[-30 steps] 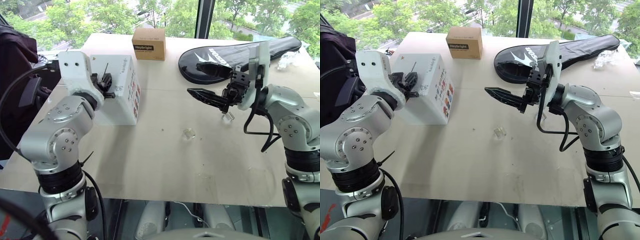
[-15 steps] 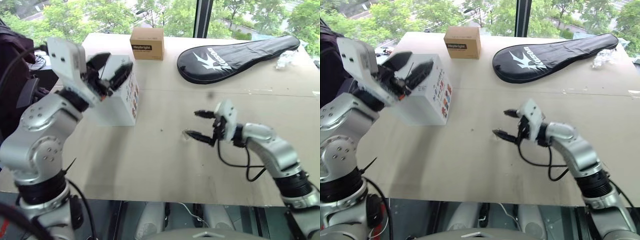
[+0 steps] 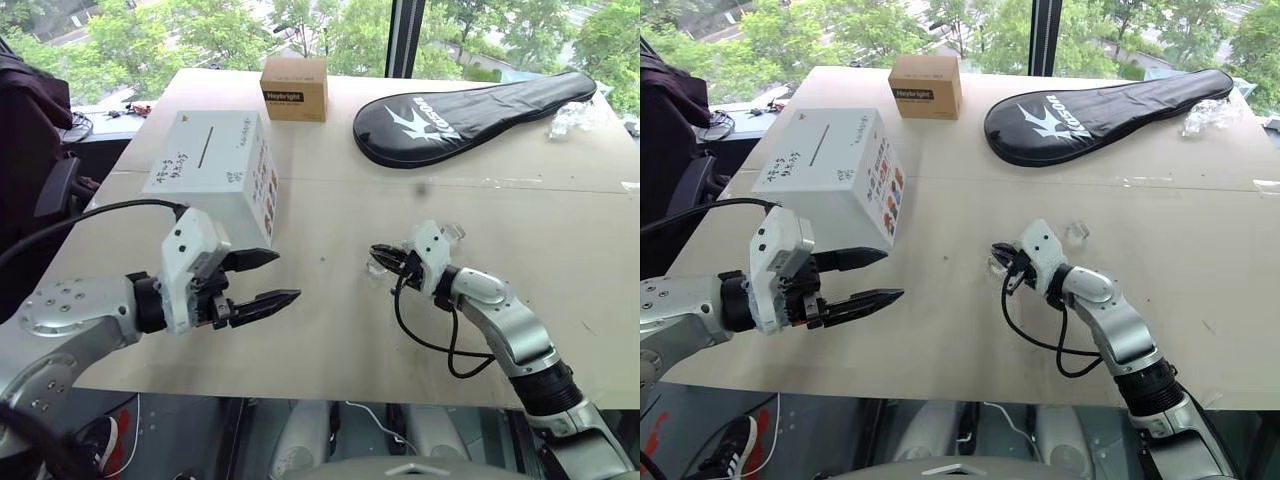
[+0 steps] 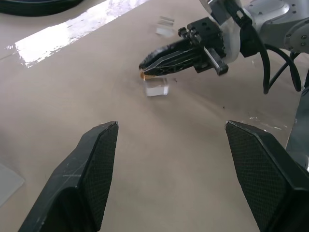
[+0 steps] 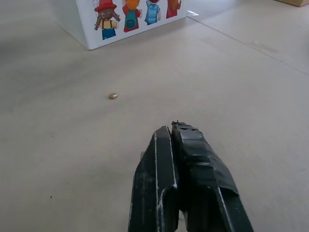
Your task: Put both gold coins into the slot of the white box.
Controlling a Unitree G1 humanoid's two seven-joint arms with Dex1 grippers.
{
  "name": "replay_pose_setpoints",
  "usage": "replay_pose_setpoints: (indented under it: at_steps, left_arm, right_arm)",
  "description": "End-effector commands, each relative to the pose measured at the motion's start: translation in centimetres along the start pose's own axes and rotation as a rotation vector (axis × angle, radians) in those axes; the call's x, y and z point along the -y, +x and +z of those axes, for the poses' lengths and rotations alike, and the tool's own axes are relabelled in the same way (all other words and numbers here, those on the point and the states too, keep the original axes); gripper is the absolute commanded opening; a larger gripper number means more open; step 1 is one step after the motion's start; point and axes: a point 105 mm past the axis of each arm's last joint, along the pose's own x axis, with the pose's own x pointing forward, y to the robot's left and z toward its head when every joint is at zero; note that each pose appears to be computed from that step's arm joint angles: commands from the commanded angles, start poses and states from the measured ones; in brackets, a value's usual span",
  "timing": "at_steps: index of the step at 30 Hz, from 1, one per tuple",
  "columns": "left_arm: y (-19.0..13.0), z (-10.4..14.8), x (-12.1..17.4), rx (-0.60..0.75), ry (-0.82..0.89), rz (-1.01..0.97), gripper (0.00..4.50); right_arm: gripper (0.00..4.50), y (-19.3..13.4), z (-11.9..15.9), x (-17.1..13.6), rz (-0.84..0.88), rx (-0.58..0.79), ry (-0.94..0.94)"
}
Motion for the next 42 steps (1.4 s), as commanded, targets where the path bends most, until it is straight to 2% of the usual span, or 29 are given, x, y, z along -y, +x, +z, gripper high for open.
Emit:
replay_pose_setpoints:
  at_steps: [1,6,11,18,23,26,33,39,42]
  left_arm:
    - [-0.3,0.7,0.1,0.052,0.009,0.005,3.6]
    - [-0.3,1.2,-0.6,0.166,-0.047,0.045,3.6]
    - [0.9,3.1,-1.0,0.445,-0.224,0.054,3.6]
    - [2.0,8.4,-3.9,0.982,-0.547,0.13,3.6]
    - [2.4,10.3,-4.5,1.157,-0.654,0.081,3.6]
    - [2.5,11.0,-4.0,1.203,-0.675,0.032,3.6]
    - [3.6,11.0,-2.2,1.175,-0.713,-0.058,3.6]
    - [4.0,10.8,-2.0,1.161,-0.728,-0.068,3.6]
    - [4.2,10.5,-1.8,1.138,-0.737,-0.087,2.83]
  right_arm:
    - [0.04,-0.2,1.1,0.0,0.008,0.041,0.006]
    - [0.04,-0.4,3.4,0.3,0.006,0.161,0.22]
    - [0.04,-0.9,8.8,1.2,0.031,0.385,0.471]
    - [0.04,-1.4,16.5,0.8,0.204,0.669,0.796]
    - [0.04,-0.6,18.1,-0.3,0.306,0.724,0.992]
    - [0.04,-0.3,18.7,-1.1,0.349,0.726,1.021]
    - [0.04,0.7,19.2,-2.2,0.372,0.705,0.996]
    - [0.04,0.5,19.8,-2.7,0.407,0.718,0.978]
    - [0.0,0.4,20.0,-2.9,0.418,0.721,0.974]
